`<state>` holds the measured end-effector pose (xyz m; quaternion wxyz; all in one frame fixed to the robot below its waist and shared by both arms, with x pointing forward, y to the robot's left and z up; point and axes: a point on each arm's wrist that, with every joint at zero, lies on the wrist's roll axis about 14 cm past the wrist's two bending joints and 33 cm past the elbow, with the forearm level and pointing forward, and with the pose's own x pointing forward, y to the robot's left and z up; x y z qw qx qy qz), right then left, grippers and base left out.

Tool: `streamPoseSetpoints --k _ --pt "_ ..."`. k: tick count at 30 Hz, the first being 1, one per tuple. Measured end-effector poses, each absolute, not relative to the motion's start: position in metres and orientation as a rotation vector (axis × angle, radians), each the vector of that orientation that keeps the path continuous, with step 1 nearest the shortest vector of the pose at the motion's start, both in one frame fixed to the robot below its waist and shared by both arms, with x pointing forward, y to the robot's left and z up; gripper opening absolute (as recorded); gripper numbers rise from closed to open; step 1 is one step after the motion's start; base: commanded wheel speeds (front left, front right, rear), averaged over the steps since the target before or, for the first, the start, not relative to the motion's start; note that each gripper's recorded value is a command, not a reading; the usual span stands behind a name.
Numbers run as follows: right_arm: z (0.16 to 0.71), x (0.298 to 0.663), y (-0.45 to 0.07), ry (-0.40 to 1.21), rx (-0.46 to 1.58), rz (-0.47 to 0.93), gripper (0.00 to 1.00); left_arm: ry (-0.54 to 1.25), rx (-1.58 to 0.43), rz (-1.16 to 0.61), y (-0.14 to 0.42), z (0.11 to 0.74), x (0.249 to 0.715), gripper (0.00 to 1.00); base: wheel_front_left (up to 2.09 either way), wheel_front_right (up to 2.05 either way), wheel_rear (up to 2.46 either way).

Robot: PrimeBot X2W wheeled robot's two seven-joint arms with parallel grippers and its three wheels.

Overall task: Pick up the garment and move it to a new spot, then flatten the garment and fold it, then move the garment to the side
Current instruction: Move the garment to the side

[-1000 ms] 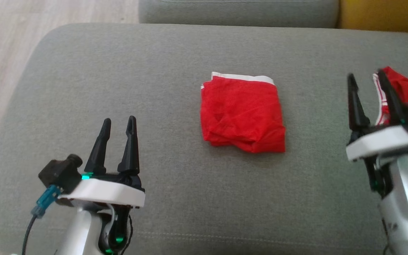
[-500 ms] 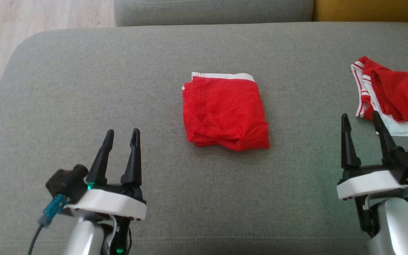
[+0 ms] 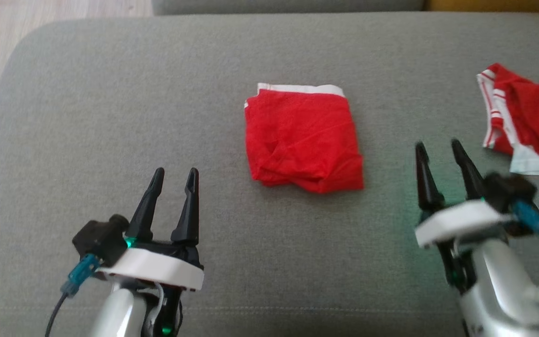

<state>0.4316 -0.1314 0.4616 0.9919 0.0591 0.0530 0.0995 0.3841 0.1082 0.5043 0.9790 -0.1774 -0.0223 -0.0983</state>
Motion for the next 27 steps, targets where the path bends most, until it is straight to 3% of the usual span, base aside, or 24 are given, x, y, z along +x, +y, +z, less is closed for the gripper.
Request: streamPoseSetpoints --k 7,21,22,23,27 --pt "0.442 0.465 -0.090 0.253 0.231 0.295 1.00 -0.023 -0.350 -0.169 0.118 0.495 0.391 1.00 0.00 0.00 0.00" --pt "0.380 0.476 -0.036 0.490 0.243 0.425 1.00 0.004 -0.343 -0.081 0.146 0.483 0.392 1.00 0.00 0.00 0.00" --pt "0.373 0.473 -0.034 0.522 0.243 0.428 0.36 0.006 -0.342 -0.079 0.146 0.482 0.392 1.00 0.00 0.00 0.00" --pt "0.370 0.471 -0.032 0.537 0.234 0.439 0.00 0.006 -0.342 -0.077 0.147 0.482 0.392 1.00 0.00 0.00 0.00" --pt "0.372 0.475 -0.035 0.514 0.201 0.445 0.00 0.006 -0.342 -0.076 0.147 0.482 0.392 1.00 0.00 0.00 0.00"
